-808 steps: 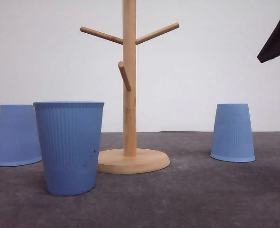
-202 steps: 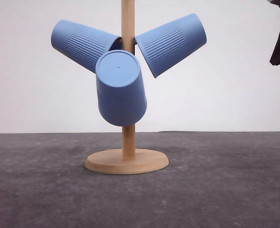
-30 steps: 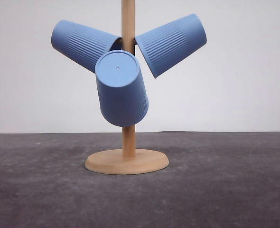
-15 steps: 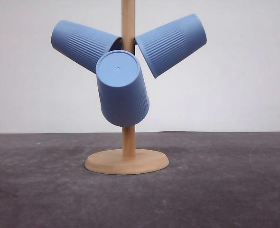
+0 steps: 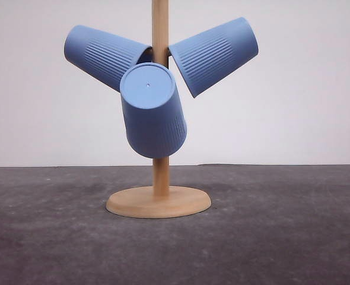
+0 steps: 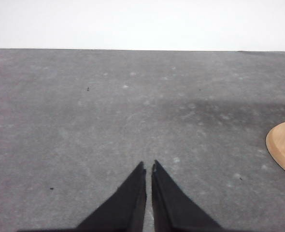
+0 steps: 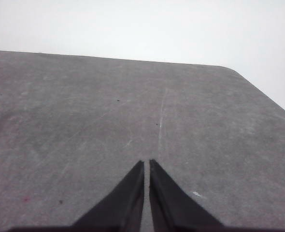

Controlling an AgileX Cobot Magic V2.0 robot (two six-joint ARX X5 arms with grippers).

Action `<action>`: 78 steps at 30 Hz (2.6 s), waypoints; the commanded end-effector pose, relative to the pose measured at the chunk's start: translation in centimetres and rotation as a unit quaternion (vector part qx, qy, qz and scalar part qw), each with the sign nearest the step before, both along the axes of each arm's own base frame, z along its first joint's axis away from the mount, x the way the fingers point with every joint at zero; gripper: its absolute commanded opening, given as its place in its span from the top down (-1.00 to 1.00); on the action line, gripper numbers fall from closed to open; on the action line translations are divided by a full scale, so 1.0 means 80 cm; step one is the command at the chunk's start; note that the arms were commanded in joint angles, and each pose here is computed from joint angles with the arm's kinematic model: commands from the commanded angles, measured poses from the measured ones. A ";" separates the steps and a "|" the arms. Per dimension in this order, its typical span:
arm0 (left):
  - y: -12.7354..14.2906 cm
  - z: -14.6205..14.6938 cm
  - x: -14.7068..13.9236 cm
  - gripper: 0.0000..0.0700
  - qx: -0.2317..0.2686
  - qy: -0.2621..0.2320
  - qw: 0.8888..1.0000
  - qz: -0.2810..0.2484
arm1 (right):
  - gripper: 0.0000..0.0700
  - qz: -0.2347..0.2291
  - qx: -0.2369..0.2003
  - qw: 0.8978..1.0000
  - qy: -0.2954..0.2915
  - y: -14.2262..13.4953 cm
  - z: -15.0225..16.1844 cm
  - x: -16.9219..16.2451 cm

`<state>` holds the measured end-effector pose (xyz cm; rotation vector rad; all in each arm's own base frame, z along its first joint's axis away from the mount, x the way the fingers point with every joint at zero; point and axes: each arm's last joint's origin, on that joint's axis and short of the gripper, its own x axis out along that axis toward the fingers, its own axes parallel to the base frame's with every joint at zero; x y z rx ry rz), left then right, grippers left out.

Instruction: Place three cups

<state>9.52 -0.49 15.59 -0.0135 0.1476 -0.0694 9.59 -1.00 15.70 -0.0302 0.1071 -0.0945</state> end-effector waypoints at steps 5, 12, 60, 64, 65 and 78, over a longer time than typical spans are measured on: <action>0.000 -0.004 0.001 1.00 0.003 0.000 1.000 0.001 | 0.95 -0.003 0.007 1.000 -0.005 0.000 0.000 0.000; 0.000 -0.004 0.001 1.00 0.003 0.000 1.000 0.001 | 0.95 -0.003 0.007 1.000 -0.005 0.000 0.000 0.000; 0.000 -0.004 0.001 1.00 0.003 0.000 1.000 0.001 | 0.95 -0.003 0.007 1.000 -0.005 0.000 0.000 0.000; 0.000 -0.004 0.001 1.00 0.003 0.000 1.000 0.001 | 0.95 -0.003 0.007 1.000 -0.005 0.000 0.000 0.000; 0.000 -0.004 0.001 1.00 0.003 0.000 1.000 0.001 | 0.95 -0.003 0.007 1.000 -0.005 0.000 0.000 0.000; 0.000 -0.004 0.001 1.00 0.003 0.000 1.000 0.001 | 0.95 -0.003 0.007 1.000 -0.005 0.000 0.000 0.000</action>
